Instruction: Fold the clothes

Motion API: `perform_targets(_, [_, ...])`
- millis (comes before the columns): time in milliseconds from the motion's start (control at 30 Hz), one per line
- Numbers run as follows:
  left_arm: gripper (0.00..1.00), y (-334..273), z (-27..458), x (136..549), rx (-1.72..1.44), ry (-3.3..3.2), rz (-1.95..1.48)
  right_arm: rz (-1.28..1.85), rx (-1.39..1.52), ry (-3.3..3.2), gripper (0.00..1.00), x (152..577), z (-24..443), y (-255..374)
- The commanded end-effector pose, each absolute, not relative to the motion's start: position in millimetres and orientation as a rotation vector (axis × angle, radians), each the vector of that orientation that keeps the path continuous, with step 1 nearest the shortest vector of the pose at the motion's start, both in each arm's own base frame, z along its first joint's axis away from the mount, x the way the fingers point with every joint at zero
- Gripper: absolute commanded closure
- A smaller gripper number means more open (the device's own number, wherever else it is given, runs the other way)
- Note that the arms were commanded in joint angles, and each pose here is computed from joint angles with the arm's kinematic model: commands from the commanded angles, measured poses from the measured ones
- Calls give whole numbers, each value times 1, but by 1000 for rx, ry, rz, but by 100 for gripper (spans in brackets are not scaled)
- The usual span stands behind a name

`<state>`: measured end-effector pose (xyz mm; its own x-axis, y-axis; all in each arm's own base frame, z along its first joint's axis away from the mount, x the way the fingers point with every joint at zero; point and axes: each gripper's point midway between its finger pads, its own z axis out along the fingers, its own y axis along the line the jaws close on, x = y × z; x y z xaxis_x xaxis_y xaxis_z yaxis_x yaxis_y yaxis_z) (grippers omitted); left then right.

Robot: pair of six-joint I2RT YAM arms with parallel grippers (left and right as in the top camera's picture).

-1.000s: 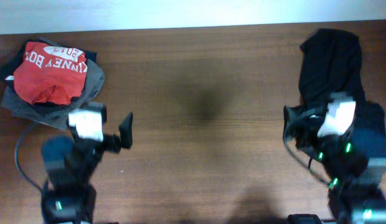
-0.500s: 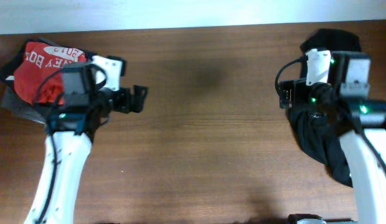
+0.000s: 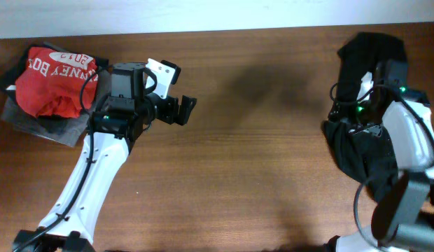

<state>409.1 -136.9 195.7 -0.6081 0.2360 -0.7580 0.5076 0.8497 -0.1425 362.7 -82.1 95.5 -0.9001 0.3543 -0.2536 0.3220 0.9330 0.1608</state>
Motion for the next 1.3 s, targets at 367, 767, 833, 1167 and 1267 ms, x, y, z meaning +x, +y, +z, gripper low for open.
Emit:
perform_targets(367, [1,-141,200,413,559,2221,-453,201,637,2897,18,356,20,-89])
perform_targets(767, [9,-145,205,415,471,2225,-507,265,620,2828,63,363,-7,-81])
perform_targets(833, [20,-148,211,417,446,2208,-539,324,600,2810,84,367,-5,-74])
perform_targets(1167, [50,-122,230,438,363,2129,-425,655,225,2741,96,406,32,34])
perform_targets(1267, [51,-101,227,444,305,2144,-362,684,36,2738,96,413,48,86])
